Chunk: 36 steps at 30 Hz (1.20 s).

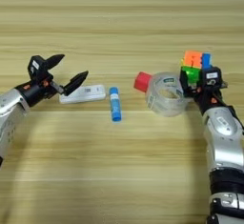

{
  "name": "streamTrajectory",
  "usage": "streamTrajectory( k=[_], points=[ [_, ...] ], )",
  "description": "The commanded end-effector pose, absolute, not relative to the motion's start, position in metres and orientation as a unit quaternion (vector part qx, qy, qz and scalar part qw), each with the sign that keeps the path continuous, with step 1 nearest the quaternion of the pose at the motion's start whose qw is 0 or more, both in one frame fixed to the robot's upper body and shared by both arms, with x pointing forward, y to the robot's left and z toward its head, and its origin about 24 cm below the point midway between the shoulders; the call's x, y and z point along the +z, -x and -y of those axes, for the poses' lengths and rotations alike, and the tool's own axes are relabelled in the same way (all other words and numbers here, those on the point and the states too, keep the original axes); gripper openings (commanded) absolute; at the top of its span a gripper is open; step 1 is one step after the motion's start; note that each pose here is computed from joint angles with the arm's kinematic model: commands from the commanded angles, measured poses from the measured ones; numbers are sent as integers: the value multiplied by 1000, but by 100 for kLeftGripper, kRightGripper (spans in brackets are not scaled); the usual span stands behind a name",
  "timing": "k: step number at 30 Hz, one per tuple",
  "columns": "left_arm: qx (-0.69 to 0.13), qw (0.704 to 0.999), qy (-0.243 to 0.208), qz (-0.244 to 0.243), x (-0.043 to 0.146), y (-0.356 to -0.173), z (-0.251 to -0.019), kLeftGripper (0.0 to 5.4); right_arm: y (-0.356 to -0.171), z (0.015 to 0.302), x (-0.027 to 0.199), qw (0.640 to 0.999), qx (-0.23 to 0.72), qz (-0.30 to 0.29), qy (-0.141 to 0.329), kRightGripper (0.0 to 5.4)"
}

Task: Move the objects on the table

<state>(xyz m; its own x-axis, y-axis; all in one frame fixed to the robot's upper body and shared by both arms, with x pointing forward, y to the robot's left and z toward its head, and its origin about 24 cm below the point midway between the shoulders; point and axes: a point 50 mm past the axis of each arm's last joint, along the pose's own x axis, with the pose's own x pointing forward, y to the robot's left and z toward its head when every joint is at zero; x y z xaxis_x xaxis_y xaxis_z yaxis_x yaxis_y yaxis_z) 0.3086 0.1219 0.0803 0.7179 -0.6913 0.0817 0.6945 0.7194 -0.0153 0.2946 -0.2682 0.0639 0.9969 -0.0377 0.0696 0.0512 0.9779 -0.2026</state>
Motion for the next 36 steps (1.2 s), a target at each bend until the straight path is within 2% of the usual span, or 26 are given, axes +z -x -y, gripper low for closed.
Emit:
streamTrajectory(
  k=[1,13,36],
  points=[
    [-372,927,17,39,83,-310,-124,540,-297,283,73,992,-51,45,108,334],
    [-372,927,16,39,82,-310,-125,540,-295,310,74,989,-99,43,99,334],
    [-370,928,16,40,83,-310,-126,540,-305,293,26,995,-62,-47,65,334]
  ],
)
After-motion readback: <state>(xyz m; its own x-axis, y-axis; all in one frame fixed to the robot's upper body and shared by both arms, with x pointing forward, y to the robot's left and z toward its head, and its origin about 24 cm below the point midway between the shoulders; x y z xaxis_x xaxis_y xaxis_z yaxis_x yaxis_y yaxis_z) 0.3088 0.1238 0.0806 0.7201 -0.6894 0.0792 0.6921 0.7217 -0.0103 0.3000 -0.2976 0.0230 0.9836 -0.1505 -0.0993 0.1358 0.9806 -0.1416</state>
